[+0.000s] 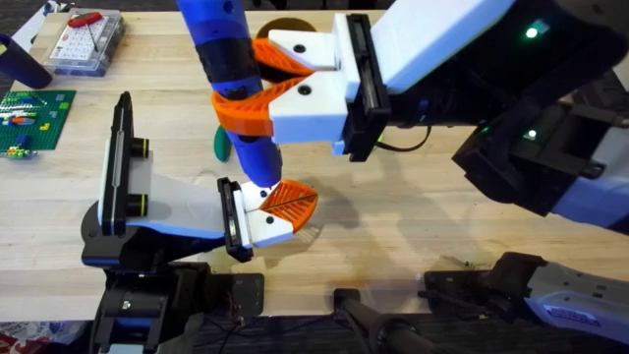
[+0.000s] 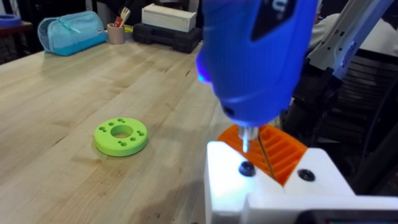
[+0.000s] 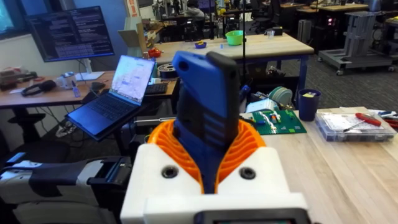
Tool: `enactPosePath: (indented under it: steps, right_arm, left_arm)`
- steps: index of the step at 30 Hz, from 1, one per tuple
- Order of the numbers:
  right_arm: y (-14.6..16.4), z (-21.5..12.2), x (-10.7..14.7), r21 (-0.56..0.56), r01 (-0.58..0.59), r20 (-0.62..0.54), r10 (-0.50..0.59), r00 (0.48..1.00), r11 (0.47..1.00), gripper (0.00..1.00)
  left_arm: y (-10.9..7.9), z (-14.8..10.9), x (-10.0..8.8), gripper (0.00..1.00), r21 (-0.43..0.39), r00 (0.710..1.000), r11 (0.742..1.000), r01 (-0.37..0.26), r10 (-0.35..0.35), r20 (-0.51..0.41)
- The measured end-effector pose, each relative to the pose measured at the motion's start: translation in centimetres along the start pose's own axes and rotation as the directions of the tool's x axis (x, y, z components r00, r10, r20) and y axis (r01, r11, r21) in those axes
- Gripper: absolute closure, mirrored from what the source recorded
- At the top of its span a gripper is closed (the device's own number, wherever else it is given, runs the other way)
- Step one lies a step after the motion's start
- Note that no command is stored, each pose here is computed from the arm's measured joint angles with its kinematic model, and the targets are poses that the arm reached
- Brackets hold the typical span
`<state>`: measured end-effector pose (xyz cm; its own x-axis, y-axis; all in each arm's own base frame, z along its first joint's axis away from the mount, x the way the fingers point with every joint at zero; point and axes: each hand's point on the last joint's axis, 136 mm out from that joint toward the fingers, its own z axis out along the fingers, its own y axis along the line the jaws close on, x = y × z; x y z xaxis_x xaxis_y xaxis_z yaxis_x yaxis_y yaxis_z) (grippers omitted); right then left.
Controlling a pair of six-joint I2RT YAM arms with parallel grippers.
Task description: Pick up the gripper from the table and insert it into the empty holder that is missing its gripper. Then pick up a screw, insert it into the mounting hole, and use the screwdriver to tighten it. Finally, clean up the table by picking up the vegetable and placing it into the bucket.
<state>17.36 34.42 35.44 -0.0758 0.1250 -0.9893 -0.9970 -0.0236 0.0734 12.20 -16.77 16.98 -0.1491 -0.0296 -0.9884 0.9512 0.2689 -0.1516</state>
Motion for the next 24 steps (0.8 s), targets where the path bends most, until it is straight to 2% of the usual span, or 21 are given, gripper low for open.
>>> enactPosePath:
  steps: [5,10,19,24]
  right_arm:
    - [-0.3,0.1,0.8,0.005,-0.024,-0.016,0.024,1.000,1.000,0.942]
    - [0.1,0.1,-1.0,-0.011,0.028,0.055,-0.027,0.998,1.000,0.943]
    - [1.0,0.1,-2.0,-0.057,0.024,0.074,-0.020,0.997,0.998,0.944]
    - [1.7,0.4,-3.4,-0.104,0.033,0.063,-0.026,0.998,0.994,0.942]
  left_arm:
    - [0.1,0.0,0.1,0.986,-0.004,1.000,1.000,0.010,-0.010,-0.003]
    - [0.1,0.0,0.1,0.986,-0.004,1.000,1.000,0.010,-0.010,-0.003]
    - [0.1,0.0,0.1,0.986,-0.004,1.000,1.000,0.011,-0.011,-0.003]
    - [0.1,0.0,0.1,0.986,-0.004,1.000,1.000,0.010,-0.010,-0.003]
